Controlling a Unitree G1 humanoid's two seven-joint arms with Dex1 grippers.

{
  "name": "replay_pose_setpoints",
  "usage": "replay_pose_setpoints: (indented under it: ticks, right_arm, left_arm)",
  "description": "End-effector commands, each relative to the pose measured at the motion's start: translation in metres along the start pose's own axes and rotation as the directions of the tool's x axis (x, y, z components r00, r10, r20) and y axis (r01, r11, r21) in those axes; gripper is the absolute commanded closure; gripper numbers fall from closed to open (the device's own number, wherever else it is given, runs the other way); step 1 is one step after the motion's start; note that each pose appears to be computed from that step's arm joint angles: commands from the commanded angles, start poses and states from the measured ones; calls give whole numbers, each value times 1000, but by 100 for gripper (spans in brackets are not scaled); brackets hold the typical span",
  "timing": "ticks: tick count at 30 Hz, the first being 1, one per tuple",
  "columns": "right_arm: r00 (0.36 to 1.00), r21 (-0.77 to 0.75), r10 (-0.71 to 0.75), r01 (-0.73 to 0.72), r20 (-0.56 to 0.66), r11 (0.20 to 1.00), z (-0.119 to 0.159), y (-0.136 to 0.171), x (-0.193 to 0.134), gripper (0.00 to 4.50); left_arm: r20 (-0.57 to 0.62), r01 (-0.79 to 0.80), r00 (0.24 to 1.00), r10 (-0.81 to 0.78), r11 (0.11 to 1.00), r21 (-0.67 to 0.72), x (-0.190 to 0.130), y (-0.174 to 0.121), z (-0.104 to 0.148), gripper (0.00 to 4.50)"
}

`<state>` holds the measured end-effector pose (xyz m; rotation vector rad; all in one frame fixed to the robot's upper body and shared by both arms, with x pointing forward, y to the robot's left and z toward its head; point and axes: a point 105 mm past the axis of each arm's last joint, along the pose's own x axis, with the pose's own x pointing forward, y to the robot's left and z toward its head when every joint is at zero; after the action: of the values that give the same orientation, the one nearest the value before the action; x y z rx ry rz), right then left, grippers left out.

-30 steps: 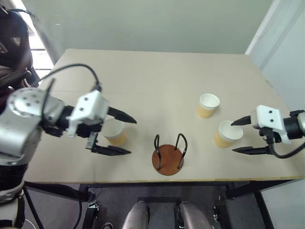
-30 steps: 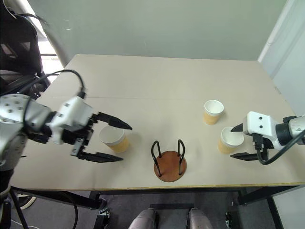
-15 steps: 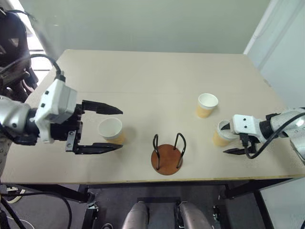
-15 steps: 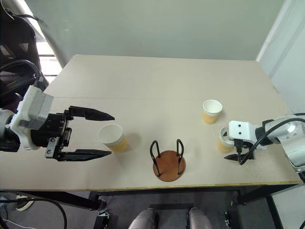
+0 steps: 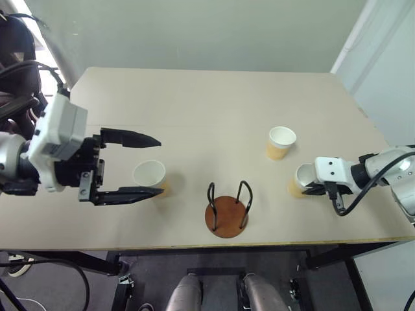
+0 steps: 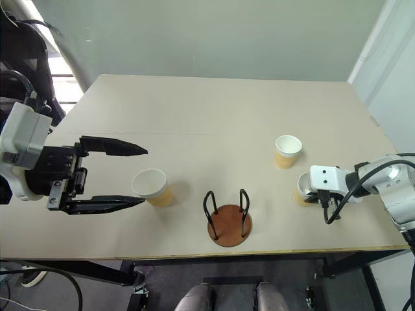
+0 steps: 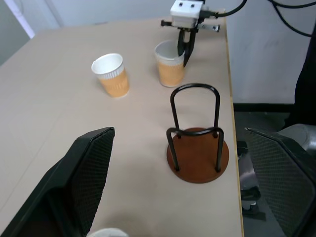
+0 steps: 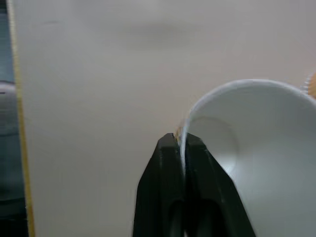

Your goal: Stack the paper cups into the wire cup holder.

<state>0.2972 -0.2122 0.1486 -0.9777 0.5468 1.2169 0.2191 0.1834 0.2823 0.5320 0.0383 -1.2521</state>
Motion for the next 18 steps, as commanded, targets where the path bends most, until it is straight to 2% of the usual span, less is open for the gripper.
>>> replay_pose_setpoints:
  ticks: [1, 5, 8, 11, 14, 18]
  right_arm:
    - [999, -31, -38, 38, 13, 999, 4, -8, -16, 449]
    - [995, -72, -47, 54, 93, 996, 22, -11, -37, 449]
    - [970, -119, -52, 82, 236, 990, 57, -13, -64, 449]
    - [904, -174, -30, 114, 426, 978, 108, -10, -94, 449]
    - [799, -200, 27, 117, 600, 973, 156, -4, -111, 449]
    - [739, -248, 133, 48, 661, 968, 190, 13, -100, 449]
  left_arm:
    - [-45, -56, 997, 57, 998, 22, -10, 5, -1, 0]
    - [-74, -65, 995, 63, 998, -24, -19, 5, -11, 0]
    - [-105, -91, 991, 85, 995, -48, -28, 6, -18, 0]
    - [-132, -100, 987, 91, 993, -62, -33, 6, -26, 0]
    - [-132, -93, 988, 84, 994, -61, -29, 6, -29, 0]
    - [-127, -76, 989, 69, 996, -51, -23, 9, -30, 0]
